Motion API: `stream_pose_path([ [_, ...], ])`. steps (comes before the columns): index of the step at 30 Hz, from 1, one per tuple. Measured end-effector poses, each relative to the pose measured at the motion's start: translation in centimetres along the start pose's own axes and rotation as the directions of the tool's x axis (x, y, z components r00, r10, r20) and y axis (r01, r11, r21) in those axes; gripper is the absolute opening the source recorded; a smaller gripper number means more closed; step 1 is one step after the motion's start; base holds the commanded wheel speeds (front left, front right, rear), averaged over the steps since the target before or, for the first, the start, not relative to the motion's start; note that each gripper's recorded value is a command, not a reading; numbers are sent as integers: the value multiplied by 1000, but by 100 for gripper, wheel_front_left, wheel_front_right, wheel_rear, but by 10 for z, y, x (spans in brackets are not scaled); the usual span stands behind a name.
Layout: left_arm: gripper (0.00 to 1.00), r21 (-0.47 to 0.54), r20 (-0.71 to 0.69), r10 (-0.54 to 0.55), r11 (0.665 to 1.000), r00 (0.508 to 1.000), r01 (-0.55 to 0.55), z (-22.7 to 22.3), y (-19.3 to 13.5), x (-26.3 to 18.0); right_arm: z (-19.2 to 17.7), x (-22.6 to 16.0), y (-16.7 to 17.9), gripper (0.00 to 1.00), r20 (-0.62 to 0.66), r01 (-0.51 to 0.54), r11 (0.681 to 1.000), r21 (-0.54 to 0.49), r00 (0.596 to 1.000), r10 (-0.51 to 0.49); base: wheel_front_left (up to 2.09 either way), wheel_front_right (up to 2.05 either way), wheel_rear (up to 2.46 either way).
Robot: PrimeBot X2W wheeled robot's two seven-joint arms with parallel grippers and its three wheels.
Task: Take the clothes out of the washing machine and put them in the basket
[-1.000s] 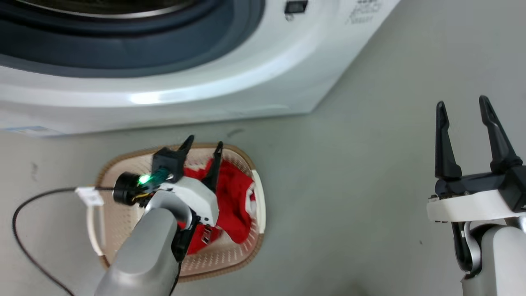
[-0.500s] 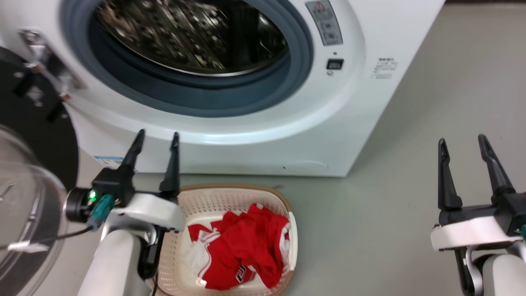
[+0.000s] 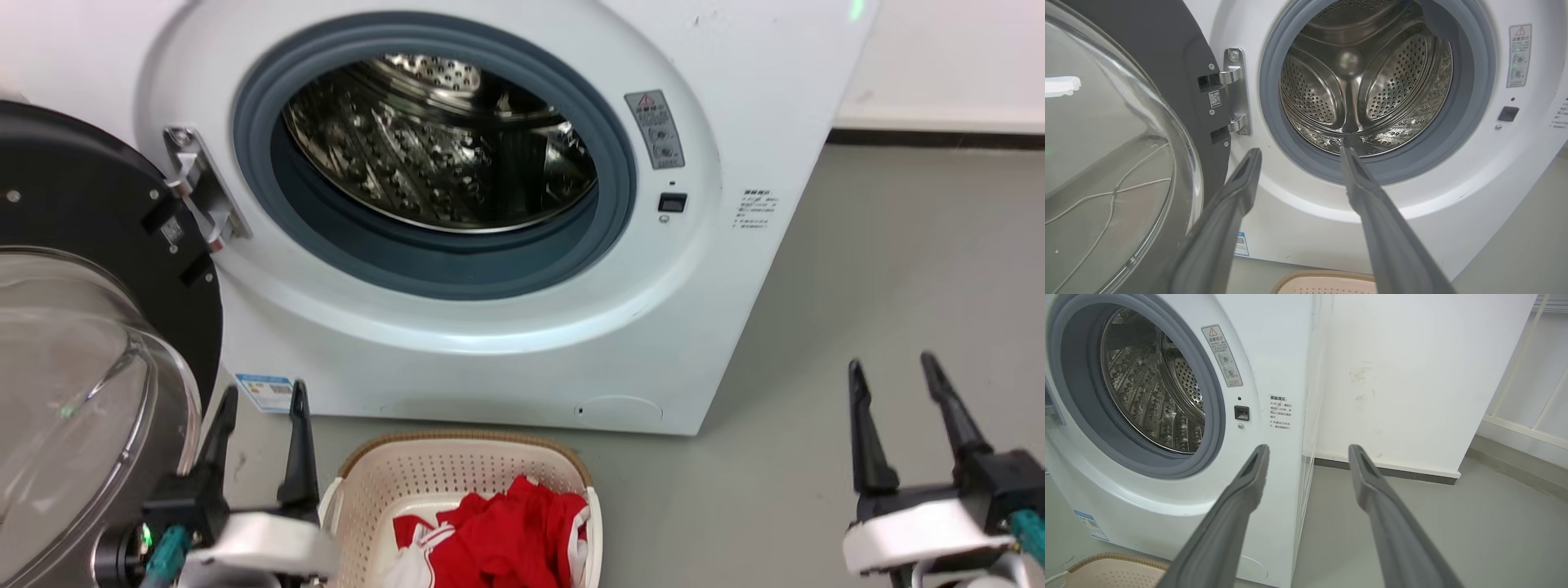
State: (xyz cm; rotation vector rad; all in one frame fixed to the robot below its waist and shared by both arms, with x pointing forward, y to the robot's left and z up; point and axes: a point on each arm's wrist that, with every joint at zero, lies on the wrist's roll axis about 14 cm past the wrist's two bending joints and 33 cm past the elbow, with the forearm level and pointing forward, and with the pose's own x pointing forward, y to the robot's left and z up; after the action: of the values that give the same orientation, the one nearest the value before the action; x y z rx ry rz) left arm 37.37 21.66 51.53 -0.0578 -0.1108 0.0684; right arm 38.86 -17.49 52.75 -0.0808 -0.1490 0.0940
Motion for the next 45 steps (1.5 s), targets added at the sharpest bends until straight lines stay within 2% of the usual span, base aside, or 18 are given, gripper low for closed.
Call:
stream_pose_path([
  [4,100,28,-14,9,1000,1000,-9,-3,2,-17,1,-13,-3,100,-5,12,1000,10,1000,-12,0,0,0],
  [8,100,12,-16,19,1000,1000,-19,-4,0,-28,4,-21,-6,100,0,24,1000,21,1000,-24,0,0,0],
  [13,100,50,-41,-5,999,999,7,-11,-7,-35,3,-27,-7,100,-2,32,999,30,999,-32,0,0,0],
  [22,100,74,-58,-41,996,997,45,-16,-17,-33,-1,-28,-8,100,-14,35,999,35,999,-34,0,0,0],
  [29,100,89,-22,-66,994,998,68,-5,-24,-23,-2,-27,-11,100,-20,45,998,40,999,-44,0,0,0],
  [30,0,91,-16,-67,994,998,69,-4,-24,-22,-3,-27,-11,0,-20,46,998,40,999,-45,0,0,0],
  [37,0,67,-123,-47,996,991,56,-34,-20,-36,-30,-39,-8,0,-115,53,996,67,992,-45,0,0,0],
  [45,0,-91,-159,-11,996,987,-4,-40,-13,-35,-35,-40,-14,0,-146,115,968,223,986,-84,0,0,0],
])
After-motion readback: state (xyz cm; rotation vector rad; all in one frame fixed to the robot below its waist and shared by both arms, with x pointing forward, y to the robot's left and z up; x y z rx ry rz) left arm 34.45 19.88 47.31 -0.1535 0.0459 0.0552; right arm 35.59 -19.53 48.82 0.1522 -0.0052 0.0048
